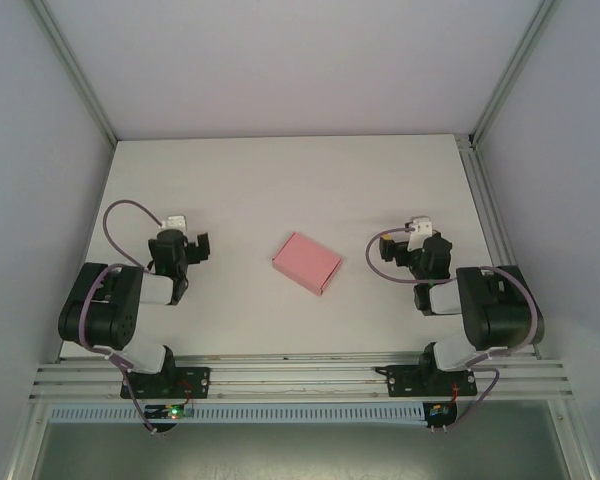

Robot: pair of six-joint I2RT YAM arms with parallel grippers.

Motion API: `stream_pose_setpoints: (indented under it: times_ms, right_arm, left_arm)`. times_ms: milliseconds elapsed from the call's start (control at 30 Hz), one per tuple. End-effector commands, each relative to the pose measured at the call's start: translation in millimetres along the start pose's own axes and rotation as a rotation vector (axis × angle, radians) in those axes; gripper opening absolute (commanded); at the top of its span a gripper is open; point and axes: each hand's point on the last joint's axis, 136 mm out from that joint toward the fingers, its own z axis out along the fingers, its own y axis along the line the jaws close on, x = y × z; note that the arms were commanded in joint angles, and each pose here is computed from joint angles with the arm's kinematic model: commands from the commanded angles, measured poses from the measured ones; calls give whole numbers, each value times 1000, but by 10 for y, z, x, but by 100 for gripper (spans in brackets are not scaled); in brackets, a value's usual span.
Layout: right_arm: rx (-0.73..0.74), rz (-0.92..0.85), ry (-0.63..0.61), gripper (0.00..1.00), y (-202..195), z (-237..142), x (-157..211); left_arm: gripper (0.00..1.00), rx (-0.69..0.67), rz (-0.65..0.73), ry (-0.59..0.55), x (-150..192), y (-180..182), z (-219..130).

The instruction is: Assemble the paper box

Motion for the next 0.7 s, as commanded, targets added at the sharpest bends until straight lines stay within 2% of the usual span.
stream_pose_setpoints:
  times_ms: [0, 33, 100, 167, 667]
  right_arm:
    - [6, 20, -188, 98, -59, 32, -622]
    - [31, 48, -216, 98, -119, 29, -637]
    - [51, 40, -159, 98, -138, 53, -571]
    - [73, 27, -173, 98, -138, 47, -605]
    - [98, 38, -164, 98, -180, 51, -590]
  left_arm:
    - [100, 37, -3, -173, -498, -43, 11]
    - [100, 69, 5, -156, -486, -86, 16]
    - [100, 72, 7, -154, -482, -91, 14]
    - [100, 71, 8, -150, -483, -90, 14]
    - [100, 71, 7, -153, -484, -89, 12]
